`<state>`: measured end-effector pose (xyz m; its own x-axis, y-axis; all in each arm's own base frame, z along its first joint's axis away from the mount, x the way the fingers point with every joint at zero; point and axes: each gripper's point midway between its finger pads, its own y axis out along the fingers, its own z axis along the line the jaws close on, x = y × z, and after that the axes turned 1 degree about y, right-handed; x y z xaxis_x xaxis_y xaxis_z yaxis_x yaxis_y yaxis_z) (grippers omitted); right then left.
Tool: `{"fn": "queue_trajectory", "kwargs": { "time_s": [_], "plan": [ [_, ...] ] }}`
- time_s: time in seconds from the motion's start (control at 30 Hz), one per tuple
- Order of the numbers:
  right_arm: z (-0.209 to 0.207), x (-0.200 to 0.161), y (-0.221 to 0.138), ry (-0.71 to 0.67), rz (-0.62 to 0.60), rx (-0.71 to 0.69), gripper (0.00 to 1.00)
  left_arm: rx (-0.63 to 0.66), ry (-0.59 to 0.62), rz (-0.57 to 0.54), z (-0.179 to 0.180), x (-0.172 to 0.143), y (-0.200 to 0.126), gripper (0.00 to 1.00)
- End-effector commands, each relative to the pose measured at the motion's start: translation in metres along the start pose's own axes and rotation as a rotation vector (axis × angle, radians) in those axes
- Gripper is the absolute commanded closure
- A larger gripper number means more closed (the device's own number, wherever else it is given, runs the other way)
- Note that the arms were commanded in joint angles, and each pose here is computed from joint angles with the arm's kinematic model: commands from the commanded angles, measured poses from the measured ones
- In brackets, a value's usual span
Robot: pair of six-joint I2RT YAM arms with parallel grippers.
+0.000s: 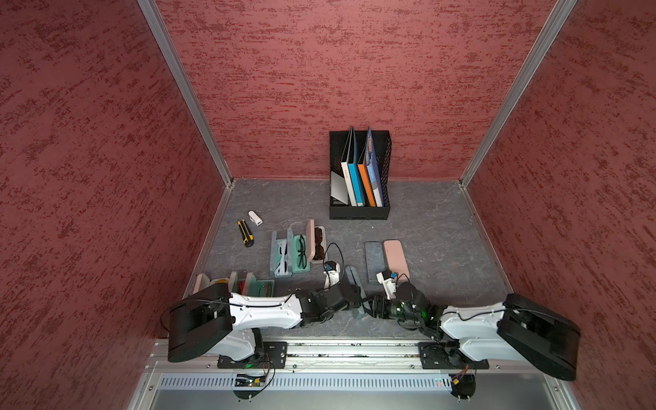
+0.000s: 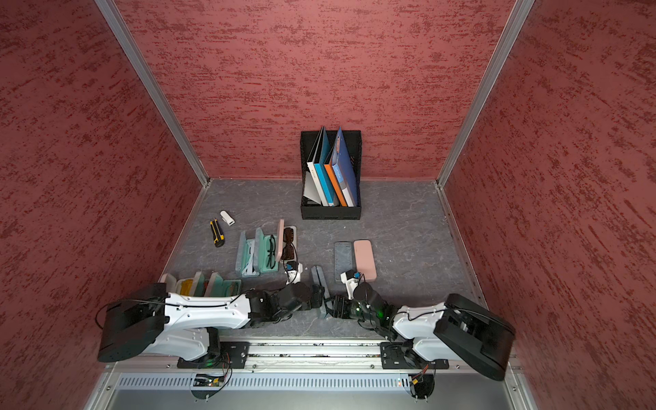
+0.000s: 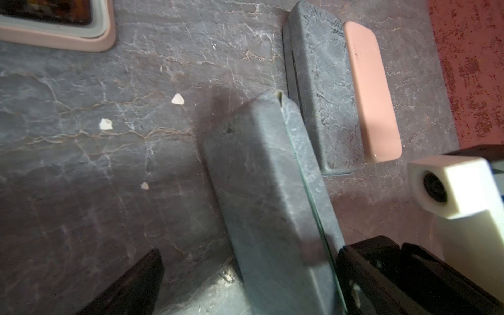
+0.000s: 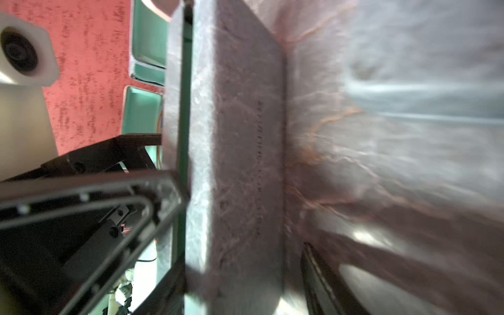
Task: Close the glasses case
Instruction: Close the glasses case at the center of the board.
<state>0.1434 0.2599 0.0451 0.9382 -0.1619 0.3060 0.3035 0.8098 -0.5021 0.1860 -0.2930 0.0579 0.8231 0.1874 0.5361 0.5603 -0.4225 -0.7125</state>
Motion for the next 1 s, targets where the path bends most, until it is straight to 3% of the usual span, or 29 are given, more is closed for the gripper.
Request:
{"fn": "queue_trajectory", "kwargs": {
  "time_s": [0.0, 0.13, 0.3, 0.5, 0.67, 0.83, 0.97],
  "plan": [
    [-0.036, -0.016, -0.017, 0.006, 0.056, -0.155, 0.39, 0.060, 0.035, 0.053, 0.005, -0.003, 0.018, 0.01],
    [-0.044, -0.017, -0.032, 0.021, 0.052, -0.173, 0.34, 0.104, 0.071, 0.118, 0.001, -0.012, 0.044, 0.03],
    [-0.051, -0.017, -0.049, 0.033, 0.052, -0.200, 0.33, 0.174, 0.108, 0.180, 0.016, -0.027, 0.063, 0.13],
    [-0.047, -0.009, -0.072, 0.044, 0.006, -0.195, 0.29, 0.229, 0.167, 0.201, 0.032, -0.033, 0.060, 0.23],
    [-0.044, -0.006, -0.074, 0.049, 0.008, -0.196, 0.27, 0.303, 0.211, 0.208, 0.046, -0.030, 0.053, 0.22],
    [-0.036, 0.001, -0.075, 0.016, 0.018, -0.207, 0.27, 0.339, 0.240, 0.207, 0.057, -0.023, 0.045, 0.33],
    [-0.034, 0.006, -0.074, 0.007, 0.012, -0.212, 0.27, 0.378, 0.242, 0.212, 0.068, -0.016, 0.046, 0.33]
  ]
}}
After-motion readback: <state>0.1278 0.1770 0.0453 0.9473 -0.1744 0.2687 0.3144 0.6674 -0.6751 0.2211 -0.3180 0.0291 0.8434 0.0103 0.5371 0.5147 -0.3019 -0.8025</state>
